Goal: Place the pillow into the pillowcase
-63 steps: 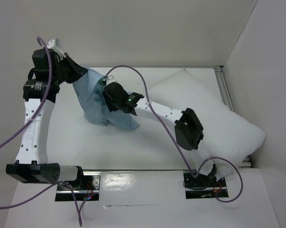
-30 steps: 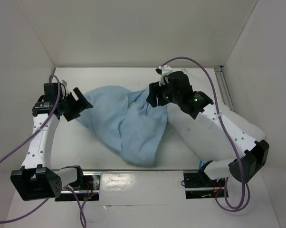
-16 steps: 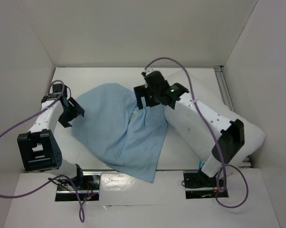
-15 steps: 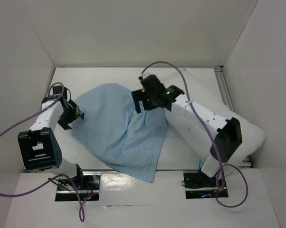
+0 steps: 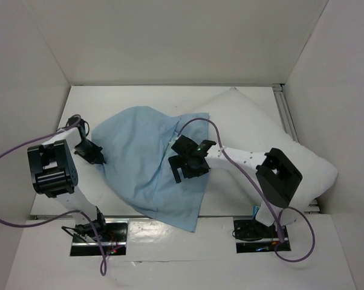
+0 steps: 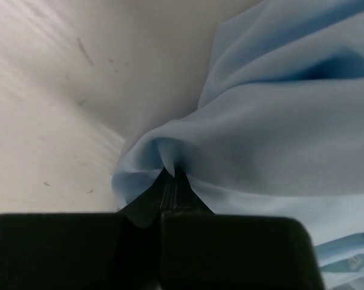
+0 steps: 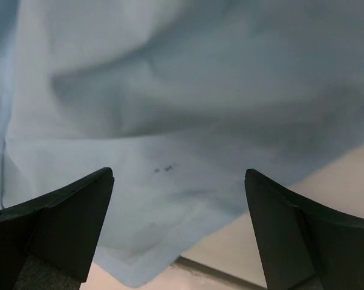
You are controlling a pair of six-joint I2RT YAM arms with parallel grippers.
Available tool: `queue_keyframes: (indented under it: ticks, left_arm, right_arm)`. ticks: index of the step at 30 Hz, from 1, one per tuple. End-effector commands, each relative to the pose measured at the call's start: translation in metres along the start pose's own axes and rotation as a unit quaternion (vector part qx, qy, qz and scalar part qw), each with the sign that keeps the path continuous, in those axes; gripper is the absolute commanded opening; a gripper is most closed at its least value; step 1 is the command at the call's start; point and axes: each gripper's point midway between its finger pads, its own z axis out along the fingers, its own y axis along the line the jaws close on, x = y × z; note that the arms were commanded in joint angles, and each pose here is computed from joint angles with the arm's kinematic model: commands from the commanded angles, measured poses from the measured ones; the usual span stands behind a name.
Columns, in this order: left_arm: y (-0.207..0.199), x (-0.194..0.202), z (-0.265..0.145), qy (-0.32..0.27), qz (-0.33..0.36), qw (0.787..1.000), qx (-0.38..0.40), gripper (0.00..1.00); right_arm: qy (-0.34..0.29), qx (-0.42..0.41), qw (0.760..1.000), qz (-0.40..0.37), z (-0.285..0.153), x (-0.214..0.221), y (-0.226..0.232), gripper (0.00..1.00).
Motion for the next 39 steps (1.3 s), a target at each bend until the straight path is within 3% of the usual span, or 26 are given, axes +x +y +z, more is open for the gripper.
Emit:
queue_keyframes:
  ticks: [1,2,6,11,16,18,22,23,24,25,27,28,30,31,32,34,38,39]
  left_arm:
    - [-0.028,-0.011,-0.003,0.004,-0.002,0.999,0.048,0.00]
    - [-0.033,-0.015,-0.007,0.001,0.005,0.998,0.057,0.00]
    - [-0.073,-0.055,-0.048,-0.054,0.014,0.992,0.111,0.00]
    - [-0.132,-0.106,-0.134,-0.130,0.041,0.971,0.199,0.00]
    - [-0.139,-0.141,-0.205,-0.227,0.035,0.953,0.196,0.00]
    - [-0.128,-0.148,-0.207,-0.244,0.024,0.953,0.178,0.00]
    - [-0.107,-0.143,-0.175,-0.226,0.018,0.965,0.134,0.00]
    - [-0.103,-0.140,-0.160,-0.210,0.018,0.970,0.122,0.06]
    - [-0.102,-0.136,-0.152,-0.199,0.032,0.972,0.119,0.37]
    - [-0.101,-0.133,-0.148,-0.192,0.039,0.973,0.120,0.62]
    - [-0.098,-0.131,-0.148,-0.193,0.051,0.973,0.117,0.92]
    - [-0.100,-0.128,-0.156,-0.204,0.070,0.970,0.116,1.00]
    - [-0.105,-0.125,-0.172,-0.232,0.090,0.962,0.112,1.00]
    - [-0.107,-0.122,-0.180,-0.244,0.100,0.958,0.112,1.00]
    - [-0.116,-0.110,-0.198,-0.262,0.121,0.949,0.124,1.00]
    - [-0.121,-0.096,-0.207,-0.274,0.136,0.943,0.130,1.00]
    - [-0.145,-0.040,-0.210,-0.261,0.199,0.930,0.164,0.98]
    - [-0.148,-0.029,-0.208,-0.251,0.204,0.931,0.171,0.98]
  right_arm:
    - [-0.032,-0.047,0.998,0.015,0.020,-0.018,0.027,0.95]
    - [-0.024,-0.048,0.998,0.014,0.029,-0.018,0.029,0.93]
    - [-0.038,-0.057,0.998,0.015,0.044,-0.031,0.039,0.63]
    - [-0.084,-0.086,0.992,0.029,0.053,-0.107,0.042,0.00]
    - [-0.090,-0.067,0.994,0.013,0.059,-0.136,0.042,0.00]
    - [-0.077,-0.071,0.994,0.012,0.063,-0.127,0.042,0.00]
    - [-0.032,-0.069,0.997,0.012,0.078,-0.080,0.044,0.00]
    - [-0.026,-0.068,0.997,0.007,0.074,-0.073,0.045,0.00]
    - [-0.026,-0.058,0.998,0.003,0.070,-0.064,0.047,0.00]
    - [-0.050,-0.038,0.998,0.008,0.060,-0.072,0.044,0.00]
    - [-0.095,-0.027,0.995,0.014,0.020,-0.086,0.039,0.00]
    - [-0.112,-0.022,0.993,0.021,0.005,-0.091,0.036,0.18]
    - [-0.156,0.003,0.987,0.037,-0.036,-0.107,0.017,0.44]
    - [-0.176,0.015,0.983,0.049,-0.052,-0.118,0.006,0.75]
    - [-0.210,0.042,0.975,0.057,-0.073,-0.130,-0.009,0.84]
    - [-0.219,0.104,0.968,0.065,-0.095,-0.138,-0.042,0.95]
    - [-0.213,0.300,0.926,0.084,-0.114,-0.145,-0.125,1.00]
    - [-0.189,0.331,0.921,0.078,-0.101,-0.143,-0.138,1.00]
